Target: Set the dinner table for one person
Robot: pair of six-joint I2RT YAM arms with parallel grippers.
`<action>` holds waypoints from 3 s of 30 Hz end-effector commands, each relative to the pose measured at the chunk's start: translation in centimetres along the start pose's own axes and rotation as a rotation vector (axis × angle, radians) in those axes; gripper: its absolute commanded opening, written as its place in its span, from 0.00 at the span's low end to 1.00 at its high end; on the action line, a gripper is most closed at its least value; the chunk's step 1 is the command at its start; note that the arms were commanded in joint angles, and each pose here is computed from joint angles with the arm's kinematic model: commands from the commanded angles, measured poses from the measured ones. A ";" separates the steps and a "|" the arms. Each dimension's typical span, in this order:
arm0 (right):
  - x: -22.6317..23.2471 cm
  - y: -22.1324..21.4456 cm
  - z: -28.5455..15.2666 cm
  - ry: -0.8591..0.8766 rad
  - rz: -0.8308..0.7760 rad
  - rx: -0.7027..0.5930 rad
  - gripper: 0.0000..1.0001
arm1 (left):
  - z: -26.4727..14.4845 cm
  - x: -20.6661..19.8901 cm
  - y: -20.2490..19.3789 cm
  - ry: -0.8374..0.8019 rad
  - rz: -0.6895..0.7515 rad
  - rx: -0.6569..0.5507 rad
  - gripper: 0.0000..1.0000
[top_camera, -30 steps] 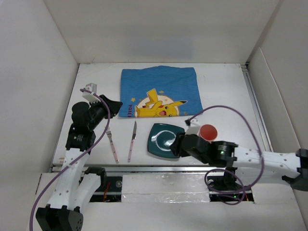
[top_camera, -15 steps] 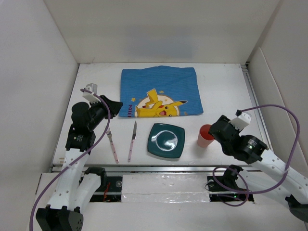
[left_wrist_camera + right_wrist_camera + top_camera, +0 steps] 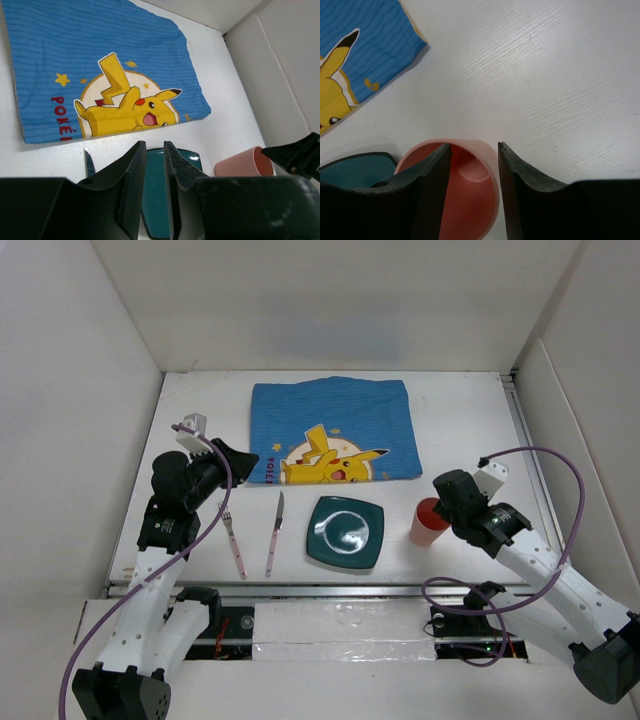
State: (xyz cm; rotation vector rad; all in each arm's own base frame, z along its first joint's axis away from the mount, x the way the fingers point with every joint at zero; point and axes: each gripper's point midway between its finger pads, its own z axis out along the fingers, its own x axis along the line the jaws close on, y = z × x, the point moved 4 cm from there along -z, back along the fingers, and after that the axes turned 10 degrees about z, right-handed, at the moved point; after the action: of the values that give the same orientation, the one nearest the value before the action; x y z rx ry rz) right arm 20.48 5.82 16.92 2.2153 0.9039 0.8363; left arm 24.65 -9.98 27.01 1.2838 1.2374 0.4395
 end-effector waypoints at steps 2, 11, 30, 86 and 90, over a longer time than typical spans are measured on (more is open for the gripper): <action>1.3 0.1 0.4 0.068 0.009 0.025 0.46 | -0.2 -1.4 1.6 -0.053 0.043 -0.039 0.19; 1.9 -1.3 2.2 0.101 -0.010 0.094 0.00 | -0.2 -1.5 1.7 -0.053 0.049 -0.044 0.19; 23.5 18.1 9.9 0.280 -0.131 -0.184 0.00 | 1.0 -0.9 0.7 -0.046 0.025 0.014 0.19; 28.7 18.0 27.1 0.332 -0.113 -0.084 0.19 | 2.3 0.7 -0.5 0.020 0.014 0.082 0.19; 29.5 18.1 26.1 0.370 -0.105 -0.092 0.34 | 2.2 0.7 -0.4 0.019 0.015 0.080 0.19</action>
State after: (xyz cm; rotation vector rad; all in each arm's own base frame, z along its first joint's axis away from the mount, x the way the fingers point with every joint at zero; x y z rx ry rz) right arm 62.91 9.23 17.99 2.0353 1.1725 1.0771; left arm 26.34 -10.51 23.59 1.3808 1.3421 0.3700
